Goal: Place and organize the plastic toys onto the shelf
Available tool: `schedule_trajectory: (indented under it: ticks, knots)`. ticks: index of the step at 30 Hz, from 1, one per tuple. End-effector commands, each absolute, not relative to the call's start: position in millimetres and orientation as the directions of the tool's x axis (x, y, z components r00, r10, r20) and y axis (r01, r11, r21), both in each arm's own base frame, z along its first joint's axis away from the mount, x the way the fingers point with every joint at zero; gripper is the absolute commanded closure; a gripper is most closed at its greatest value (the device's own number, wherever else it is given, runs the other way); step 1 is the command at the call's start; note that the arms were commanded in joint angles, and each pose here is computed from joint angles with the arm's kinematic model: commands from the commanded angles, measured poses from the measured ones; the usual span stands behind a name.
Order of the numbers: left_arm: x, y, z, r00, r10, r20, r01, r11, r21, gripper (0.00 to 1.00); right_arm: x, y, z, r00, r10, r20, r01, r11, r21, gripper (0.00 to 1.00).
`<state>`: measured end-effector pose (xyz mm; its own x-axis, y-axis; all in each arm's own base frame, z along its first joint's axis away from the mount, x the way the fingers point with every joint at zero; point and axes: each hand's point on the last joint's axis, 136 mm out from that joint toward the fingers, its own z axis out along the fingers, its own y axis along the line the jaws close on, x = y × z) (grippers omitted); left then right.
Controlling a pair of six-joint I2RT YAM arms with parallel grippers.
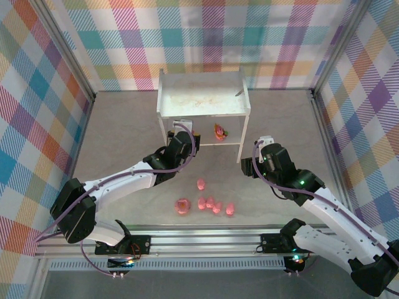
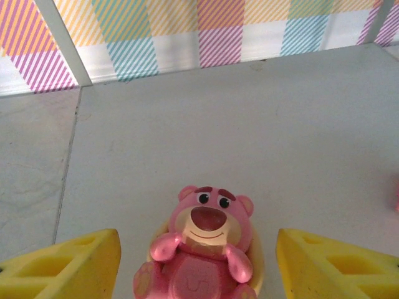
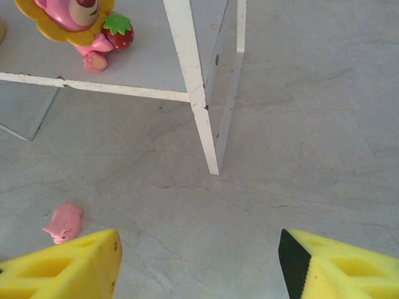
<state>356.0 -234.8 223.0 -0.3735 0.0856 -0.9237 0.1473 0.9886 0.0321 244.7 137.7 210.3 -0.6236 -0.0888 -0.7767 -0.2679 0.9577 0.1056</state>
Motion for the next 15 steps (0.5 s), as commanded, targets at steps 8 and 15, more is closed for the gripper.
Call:
schedule_trajectory:
  ticks: [8, 15]
  knots:
    - [342.5, -234.9, 275.8, -0.258, -0.018, -0.966, 0.201, 0.977, -0.072, 0.34, 246.5, 139.5, 211.3, -0.62, -0.081, -0.78, -0.273, 0.955, 0.118, 0.31]
    - [333.7, -236.6, 284.8, -0.257, -0.048, -0.965, 0.246, 0.963, -0.114, 0.4, 247.0, 138.4, 215.9, -0.614, -0.08, -0.785, -0.272, 0.955, 0.116, 0.31]
